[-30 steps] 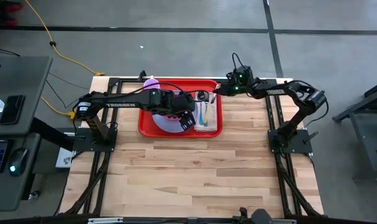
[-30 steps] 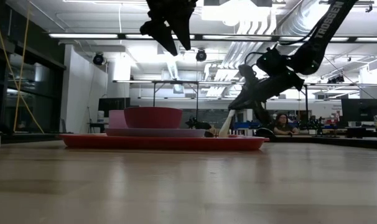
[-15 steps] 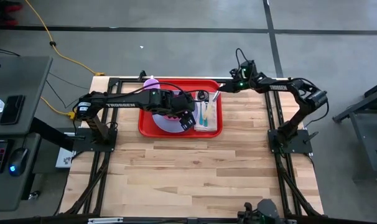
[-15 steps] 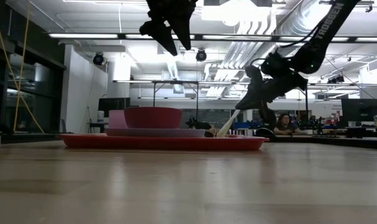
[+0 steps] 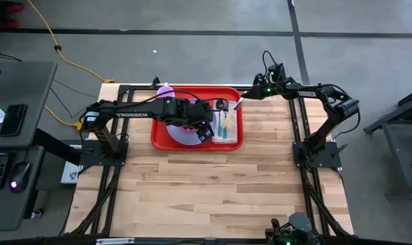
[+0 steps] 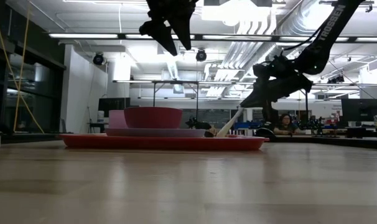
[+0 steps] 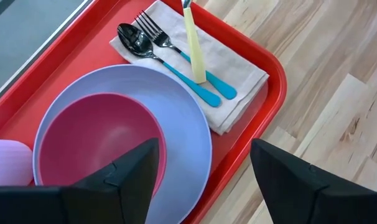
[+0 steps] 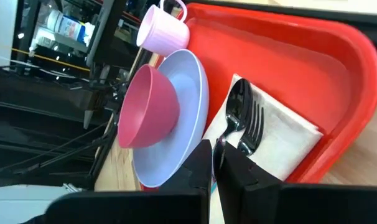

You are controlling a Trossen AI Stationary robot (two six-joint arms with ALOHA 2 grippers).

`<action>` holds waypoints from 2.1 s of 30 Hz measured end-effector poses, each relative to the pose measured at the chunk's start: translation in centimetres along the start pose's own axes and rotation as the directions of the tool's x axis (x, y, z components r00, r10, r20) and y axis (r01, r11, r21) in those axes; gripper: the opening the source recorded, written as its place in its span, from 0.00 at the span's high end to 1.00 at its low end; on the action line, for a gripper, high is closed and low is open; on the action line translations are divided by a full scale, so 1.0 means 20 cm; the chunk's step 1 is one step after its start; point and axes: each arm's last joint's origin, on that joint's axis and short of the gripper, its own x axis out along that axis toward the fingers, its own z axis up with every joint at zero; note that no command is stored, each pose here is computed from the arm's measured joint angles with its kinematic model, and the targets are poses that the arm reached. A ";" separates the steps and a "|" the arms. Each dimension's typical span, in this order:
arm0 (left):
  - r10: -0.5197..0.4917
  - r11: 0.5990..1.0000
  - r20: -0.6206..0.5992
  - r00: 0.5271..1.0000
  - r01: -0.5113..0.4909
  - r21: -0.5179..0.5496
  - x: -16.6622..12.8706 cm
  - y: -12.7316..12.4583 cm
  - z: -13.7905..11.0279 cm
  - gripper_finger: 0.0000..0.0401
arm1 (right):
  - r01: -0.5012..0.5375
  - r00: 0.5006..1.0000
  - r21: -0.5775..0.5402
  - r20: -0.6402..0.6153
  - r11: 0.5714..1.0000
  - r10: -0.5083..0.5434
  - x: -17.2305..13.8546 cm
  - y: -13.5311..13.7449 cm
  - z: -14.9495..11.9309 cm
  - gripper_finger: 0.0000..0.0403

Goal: Set up tray
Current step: Put the yellow knife on the brown napkin

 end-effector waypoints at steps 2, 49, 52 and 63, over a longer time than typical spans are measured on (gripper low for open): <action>0.000 1.000 0.001 1.000 0.000 -0.007 0.00 0.00 0.00 0.29 | 0.002 1.000 0.002 0.008 1.000 -0.002 -0.02 -0.01 0.01 1.00; -0.276 0.961 0.278 0.920 0.267 0.072 0.50 0.26 0.22 0.30 | 0.043 0.999 -0.043 -0.009 0.998 -0.043 -0.01 -0.02 -0.02 1.00; -0.280 0.960 0.230 0.932 0.274 0.058 0.59 0.24 0.22 0.30 | 0.040 0.999 -0.038 -0.013 0.998 -0.040 -0.01 -0.02 -0.02 1.00; -0.270 0.963 0.167 0.948 0.264 0.056 0.75 0.18 0.32 0.30 | 0.039 0.999 -0.036 -0.016 0.999 -0.039 0.01 -0.01 -0.02 1.00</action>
